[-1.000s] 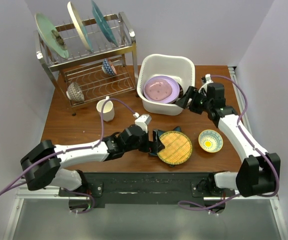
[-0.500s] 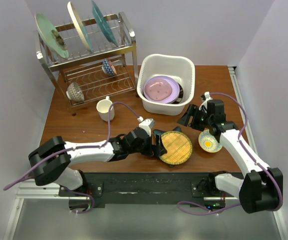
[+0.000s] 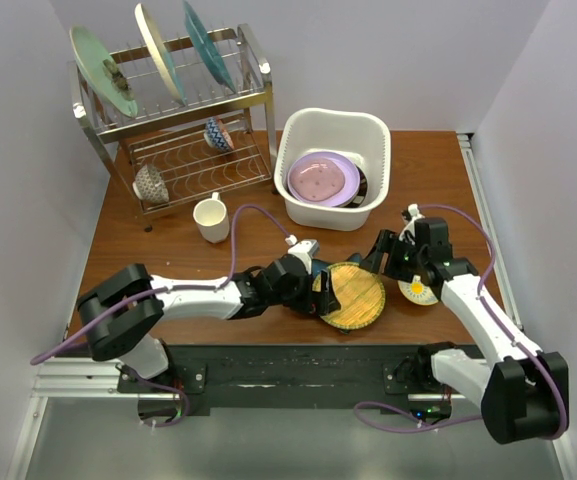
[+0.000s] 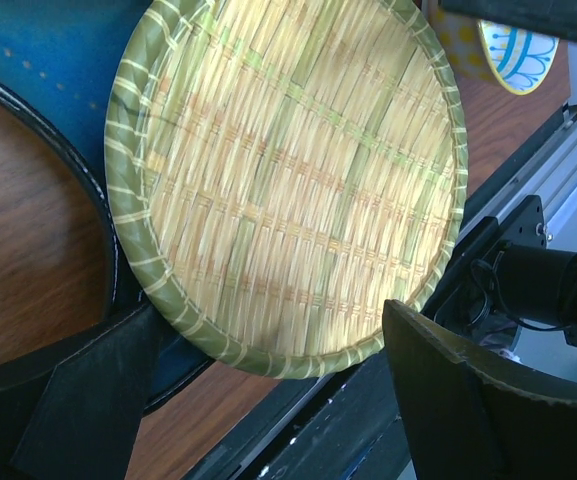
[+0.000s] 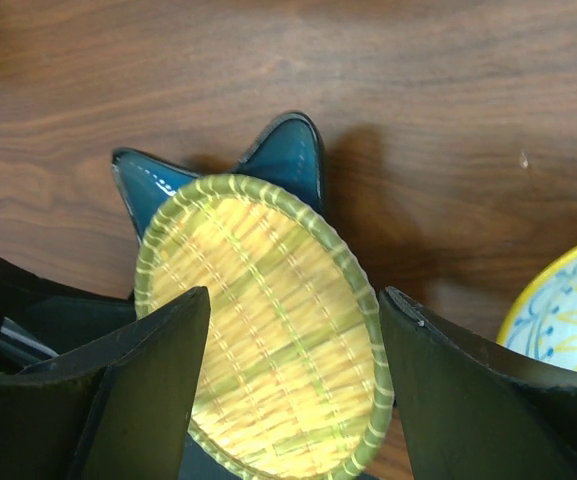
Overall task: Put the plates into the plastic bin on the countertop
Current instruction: Pick up the plate from the corner of the board.
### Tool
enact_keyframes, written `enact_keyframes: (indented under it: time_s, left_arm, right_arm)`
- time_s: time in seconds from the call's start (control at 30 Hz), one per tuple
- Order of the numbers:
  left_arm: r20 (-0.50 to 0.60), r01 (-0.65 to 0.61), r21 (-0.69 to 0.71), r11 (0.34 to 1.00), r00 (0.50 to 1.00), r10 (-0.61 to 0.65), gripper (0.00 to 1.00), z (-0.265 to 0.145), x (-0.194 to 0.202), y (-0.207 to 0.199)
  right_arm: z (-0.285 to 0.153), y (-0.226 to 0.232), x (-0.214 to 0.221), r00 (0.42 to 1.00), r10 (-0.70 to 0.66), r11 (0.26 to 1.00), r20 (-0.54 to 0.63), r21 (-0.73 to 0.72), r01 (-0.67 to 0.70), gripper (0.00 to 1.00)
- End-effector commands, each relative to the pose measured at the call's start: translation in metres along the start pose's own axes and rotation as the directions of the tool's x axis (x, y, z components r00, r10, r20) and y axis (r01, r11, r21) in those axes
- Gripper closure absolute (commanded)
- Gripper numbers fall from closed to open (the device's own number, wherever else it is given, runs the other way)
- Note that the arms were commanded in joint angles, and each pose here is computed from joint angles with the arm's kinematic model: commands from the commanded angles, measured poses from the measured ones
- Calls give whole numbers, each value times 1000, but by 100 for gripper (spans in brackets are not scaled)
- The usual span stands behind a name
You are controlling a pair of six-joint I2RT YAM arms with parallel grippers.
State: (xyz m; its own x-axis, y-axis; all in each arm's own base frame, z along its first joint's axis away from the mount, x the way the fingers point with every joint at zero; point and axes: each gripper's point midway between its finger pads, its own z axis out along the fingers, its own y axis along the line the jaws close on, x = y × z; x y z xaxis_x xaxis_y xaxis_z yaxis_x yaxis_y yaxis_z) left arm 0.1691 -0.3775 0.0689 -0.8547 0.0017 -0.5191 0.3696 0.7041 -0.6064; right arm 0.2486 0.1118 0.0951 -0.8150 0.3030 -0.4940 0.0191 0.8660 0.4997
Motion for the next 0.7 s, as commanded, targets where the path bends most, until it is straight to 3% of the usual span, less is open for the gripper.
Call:
enact_keyframes:
  time_s: [0.0,0.13,0.27,0.37,0.67]
  left_arm:
    - [37,7,65,998,999,-10,7,2,-15,-24]
    - [51,-2,71,997,999,-2,11,2,-20,-26]
    - [44,-7,77,997,999,3,35,9,-19,-27]
    - [32,-7,86,996,999,4,42,14,-17,-29]
    - [62,32,93,995,997,-38,50,14,-20,-28]
  right_arm:
    - [-4,-14,19,999,-20,999,-36,38,21,28]
    - [-5,-20,21,1000,-12,998,-13,61,13,29]
    - [-8,-27,18,1000,-2,995,20,102,0,30]
    - [-9,-30,19,999,11,993,31,118,-14,30]
    - [-2,-28,28,999,30,995,-18,98,-28,31]
